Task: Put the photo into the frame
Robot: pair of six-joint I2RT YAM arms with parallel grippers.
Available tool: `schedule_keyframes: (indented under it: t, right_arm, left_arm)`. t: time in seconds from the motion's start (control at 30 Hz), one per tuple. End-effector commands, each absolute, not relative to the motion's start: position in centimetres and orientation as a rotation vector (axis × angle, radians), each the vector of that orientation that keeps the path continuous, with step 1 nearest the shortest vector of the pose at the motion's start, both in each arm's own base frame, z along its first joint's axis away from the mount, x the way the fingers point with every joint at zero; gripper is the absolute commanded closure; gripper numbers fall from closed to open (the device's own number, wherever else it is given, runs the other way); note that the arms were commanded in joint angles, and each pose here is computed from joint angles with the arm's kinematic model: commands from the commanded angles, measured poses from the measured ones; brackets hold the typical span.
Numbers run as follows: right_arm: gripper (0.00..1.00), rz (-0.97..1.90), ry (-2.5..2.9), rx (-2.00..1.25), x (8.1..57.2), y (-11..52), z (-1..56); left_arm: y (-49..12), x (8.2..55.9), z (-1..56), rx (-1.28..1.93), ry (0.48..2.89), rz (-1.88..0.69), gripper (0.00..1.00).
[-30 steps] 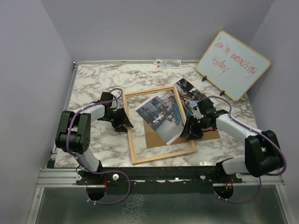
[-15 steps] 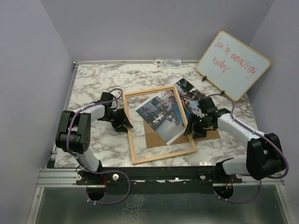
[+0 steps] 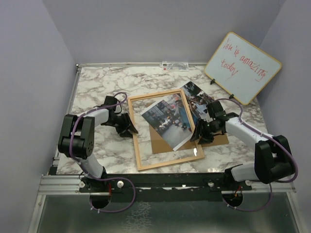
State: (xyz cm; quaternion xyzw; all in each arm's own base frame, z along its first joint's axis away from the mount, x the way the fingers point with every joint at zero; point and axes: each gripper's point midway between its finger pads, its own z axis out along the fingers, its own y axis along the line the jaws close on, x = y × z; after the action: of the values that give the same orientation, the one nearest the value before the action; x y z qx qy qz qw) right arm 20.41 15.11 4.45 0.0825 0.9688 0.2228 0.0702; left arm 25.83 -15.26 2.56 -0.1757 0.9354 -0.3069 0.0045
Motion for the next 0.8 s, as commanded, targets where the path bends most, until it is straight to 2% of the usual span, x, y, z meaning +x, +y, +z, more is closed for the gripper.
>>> schedule_keyframes:
  t: [0.0, 0.23, 0.43, 0.57, 0.77]
  right_arm:
    - [0.47, 0.800, 2.954, 0.191, 19.1, 16.4, 2.9]
    - [0.44, 0.988, 2.893, 0.127, 19.1, 18.2, 4.1]
    - [0.42, 0.985, 2.839, 0.108, 20.0, 18.3, 5.1]
    - [0.42, 0.834, 2.761, 0.148, 22.1, 17.2, 6.4]
    - [0.40, 0.391, 2.588, 0.276, 26.7, 12.1, 8.5]
  left_arm:
    - [-14.6, 23.7, -0.9, -0.562, 3.026, -0.865, 0.57]
    - [-14.6, 23.9, -0.9, -0.562, 3.021, -0.858, 0.57]
    - [-14.4, 24.5, -0.8, -0.557, 3.002, -0.832, 0.57]
    - [-14.2, 25.2, -0.4, -0.548, 2.975, -0.807, 0.58]
    - [-12.4, 26.8, 0.1, -0.521, 2.902, -0.634, 0.63]
